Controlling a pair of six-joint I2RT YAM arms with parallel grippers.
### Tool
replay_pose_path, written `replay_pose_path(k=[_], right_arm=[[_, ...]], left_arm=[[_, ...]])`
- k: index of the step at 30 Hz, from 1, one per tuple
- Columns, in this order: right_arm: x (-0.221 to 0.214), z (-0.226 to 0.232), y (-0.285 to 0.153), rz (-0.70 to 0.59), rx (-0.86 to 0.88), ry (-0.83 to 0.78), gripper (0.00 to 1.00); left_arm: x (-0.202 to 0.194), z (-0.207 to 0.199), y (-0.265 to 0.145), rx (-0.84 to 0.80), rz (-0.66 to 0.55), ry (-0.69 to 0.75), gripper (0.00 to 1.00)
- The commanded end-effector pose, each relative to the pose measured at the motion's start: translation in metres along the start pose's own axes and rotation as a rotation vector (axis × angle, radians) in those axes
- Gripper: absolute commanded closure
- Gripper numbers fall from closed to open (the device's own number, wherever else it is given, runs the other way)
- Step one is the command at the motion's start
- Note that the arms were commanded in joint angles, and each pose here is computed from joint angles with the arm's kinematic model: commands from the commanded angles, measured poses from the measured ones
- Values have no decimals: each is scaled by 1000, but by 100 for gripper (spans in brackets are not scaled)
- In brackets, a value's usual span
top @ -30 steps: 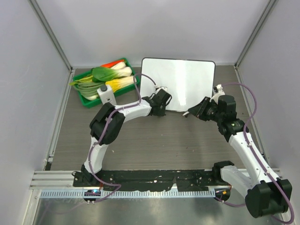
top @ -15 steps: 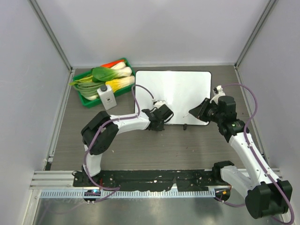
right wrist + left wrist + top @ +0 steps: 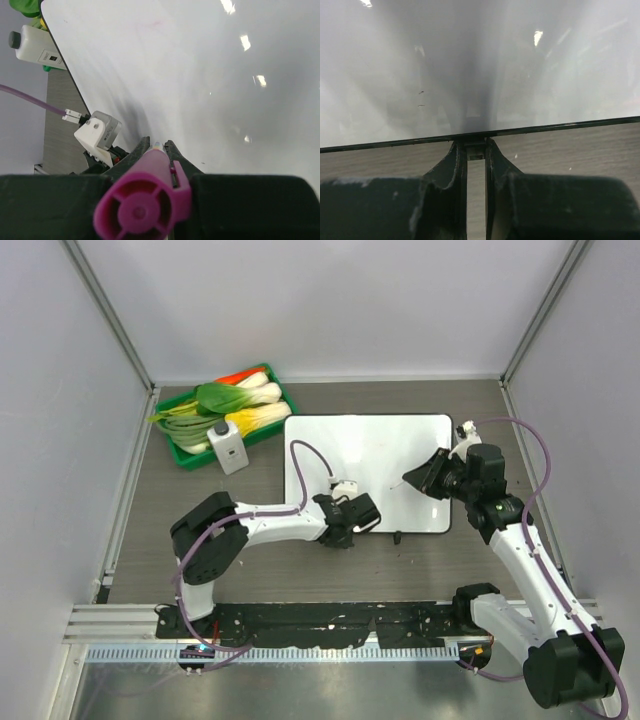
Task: Write a sentence on the whiteboard
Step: Move the whiteboard to the center of the board.
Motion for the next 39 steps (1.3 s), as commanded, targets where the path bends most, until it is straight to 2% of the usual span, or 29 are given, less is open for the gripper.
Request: replay_pose_path(k=[1, 16, 24, 28, 33, 35, 39], right_arm=[[24, 19, -11, -78, 53, -21, 99], [38, 30, -25, -148, 74, -27, 99], [35, 29, -25, -144, 75, -23, 99], [35, 29, -26, -147, 75, -23, 99], [34, 29, -26, -147, 77, -23, 99], [33, 29, -25, -142, 75, -25, 99], [34, 30, -27, -146, 78, -22, 99]], left_arm=[[-53, 22, -16, 86, 155, 54, 100], [-109, 8, -37, 53, 273, 92, 100], [-119, -2, -42, 20, 303, 124, 100], [-125, -8, -45, -11, 324, 140, 91], [-136, -11, -48, -20, 357, 177, 66], [-140, -12, -50, -26, 368, 187, 61], [-141, -11, -54, -29, 362, 202, 59]])
Point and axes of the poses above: each gripper's point midway between its finger pads, its own y axis out along the fingers, its own z axis along the line the jaws close on, x = y × z, the point moved 1 cm from there along -y, back along the fingers, and after that the axes turned 6 degrees about -y, right-handed, at the moved point
